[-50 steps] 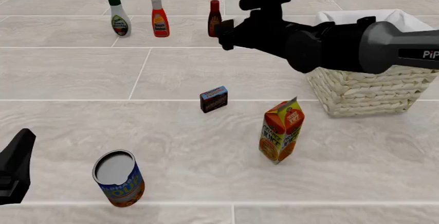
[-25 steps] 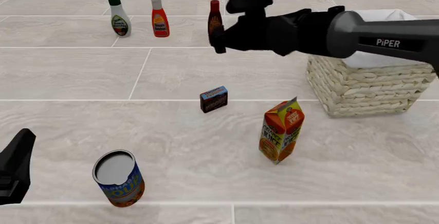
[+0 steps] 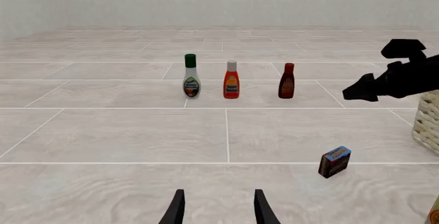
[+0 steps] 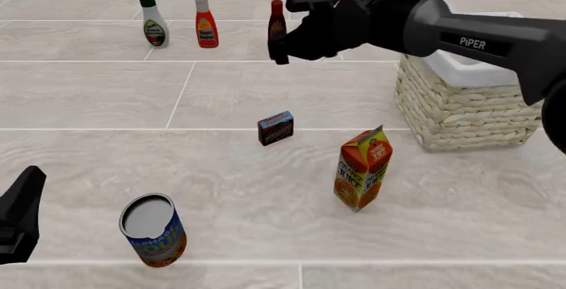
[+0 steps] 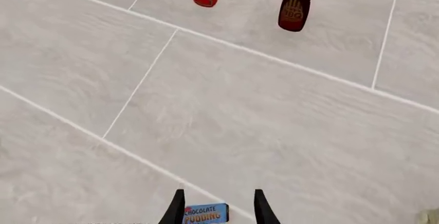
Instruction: Pick the chocolate pudding and place it in the basket.
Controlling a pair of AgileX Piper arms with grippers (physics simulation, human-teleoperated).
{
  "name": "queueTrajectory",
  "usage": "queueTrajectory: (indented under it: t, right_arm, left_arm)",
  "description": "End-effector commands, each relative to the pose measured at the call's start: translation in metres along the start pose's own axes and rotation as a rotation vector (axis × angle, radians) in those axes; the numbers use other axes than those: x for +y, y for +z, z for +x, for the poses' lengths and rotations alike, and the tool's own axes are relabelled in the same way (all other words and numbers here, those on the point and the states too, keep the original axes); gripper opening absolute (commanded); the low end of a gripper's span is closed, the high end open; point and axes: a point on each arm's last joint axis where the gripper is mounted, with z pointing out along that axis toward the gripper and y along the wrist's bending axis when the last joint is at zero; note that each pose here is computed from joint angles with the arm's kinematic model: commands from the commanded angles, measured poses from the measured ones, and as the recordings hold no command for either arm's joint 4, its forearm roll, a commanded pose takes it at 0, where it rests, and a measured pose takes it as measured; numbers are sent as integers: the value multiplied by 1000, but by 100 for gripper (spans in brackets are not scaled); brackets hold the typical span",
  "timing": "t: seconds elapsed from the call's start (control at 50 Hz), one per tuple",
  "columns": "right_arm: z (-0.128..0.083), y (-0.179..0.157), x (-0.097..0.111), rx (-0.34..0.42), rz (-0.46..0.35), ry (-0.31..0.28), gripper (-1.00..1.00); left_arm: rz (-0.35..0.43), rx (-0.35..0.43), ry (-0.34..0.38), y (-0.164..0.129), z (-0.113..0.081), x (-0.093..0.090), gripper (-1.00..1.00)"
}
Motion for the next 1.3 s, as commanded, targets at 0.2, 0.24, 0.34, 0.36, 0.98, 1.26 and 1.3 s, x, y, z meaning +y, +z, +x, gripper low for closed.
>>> queueTrajectory:
  t: [0.2,0.24,0.34,0.36,0.98,1.26,1.3]
  right_arm:
    - [-24,-5,-10,75,35,161,100]
    - [-25,-7,-13,70,39,160,100]
    - [-33,-15,-20,63,53,201,100]
    - [-35,-17,-23,57,56,200,100]
    - [-32,-10,-27,139,94,431,100]
    - [-25,-3,-26,164,112,561,100]
    - [-25,-3,-27,164,115,569,100]
  left_arm:
    - [0,0,0,0,0,0,100]
    - [0,0,0,0,0,0,100]
    - [0,0,0,0,0,0,100]
    - [0,0,0,0,0,0,100]
    - [0,0,0,0,0,0,100]
    - [0,0,0,0,0,0,100]
    - [0,0,0,0,0,0,100]
